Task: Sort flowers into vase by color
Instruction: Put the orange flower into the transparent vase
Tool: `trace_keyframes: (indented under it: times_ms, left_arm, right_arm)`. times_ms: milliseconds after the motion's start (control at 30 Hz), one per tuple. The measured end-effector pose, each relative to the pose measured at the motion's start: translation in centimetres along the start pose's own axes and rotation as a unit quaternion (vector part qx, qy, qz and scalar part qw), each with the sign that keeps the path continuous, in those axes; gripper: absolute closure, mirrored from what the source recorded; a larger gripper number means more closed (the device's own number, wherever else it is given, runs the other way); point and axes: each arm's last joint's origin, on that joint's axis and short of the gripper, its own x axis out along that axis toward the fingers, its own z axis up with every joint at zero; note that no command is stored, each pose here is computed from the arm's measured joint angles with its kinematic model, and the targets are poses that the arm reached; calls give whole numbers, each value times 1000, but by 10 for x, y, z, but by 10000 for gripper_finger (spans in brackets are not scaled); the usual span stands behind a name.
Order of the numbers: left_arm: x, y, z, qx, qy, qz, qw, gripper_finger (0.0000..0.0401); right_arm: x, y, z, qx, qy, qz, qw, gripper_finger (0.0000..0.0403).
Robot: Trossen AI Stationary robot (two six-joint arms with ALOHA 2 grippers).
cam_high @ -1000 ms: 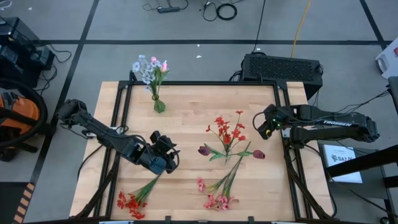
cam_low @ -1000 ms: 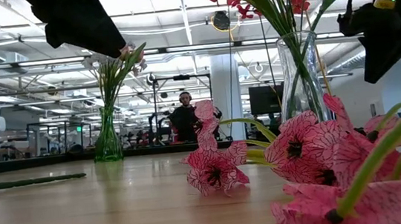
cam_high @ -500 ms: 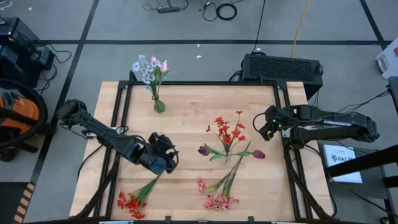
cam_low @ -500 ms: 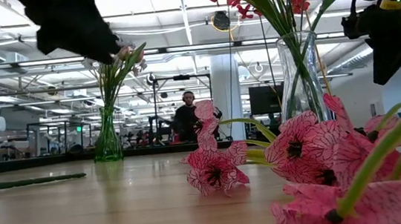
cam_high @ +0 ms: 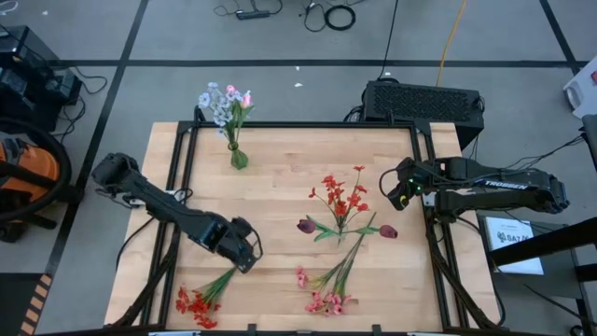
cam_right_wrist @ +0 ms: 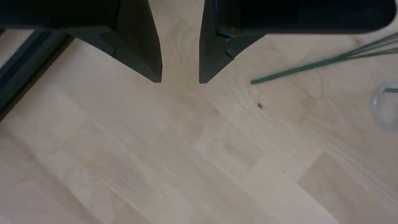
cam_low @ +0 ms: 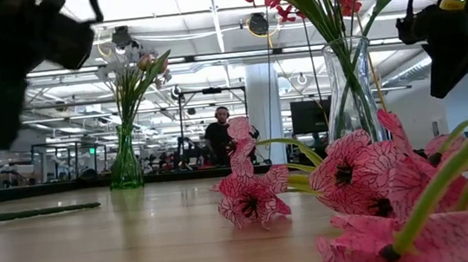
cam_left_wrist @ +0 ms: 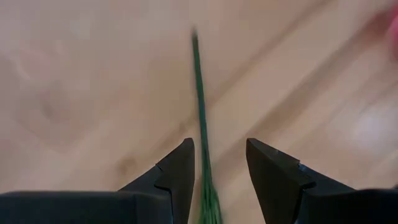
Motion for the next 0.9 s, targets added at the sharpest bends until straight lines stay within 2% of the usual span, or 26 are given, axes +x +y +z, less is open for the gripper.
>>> trace_keyframes:
  times_ms: [367,733,800,900]
  left_arm:
    - [44,-5,-11,2,120,54,991,251]
    - [63,-8,-10,7,114,64,991,251]
    - [68,-9,-10,25,114,60,991,251]
    - [72,-9,-10,82,118,58,988,265]
  right_arm:
    - [0,1,1,2,-7,5,1000,305]
    - [0,1,1,2,-7,6,1000,305]
    - [0,1,1,2,-7,6,1000,305]
    - [0,1,1,2,-7,6,1000,305]
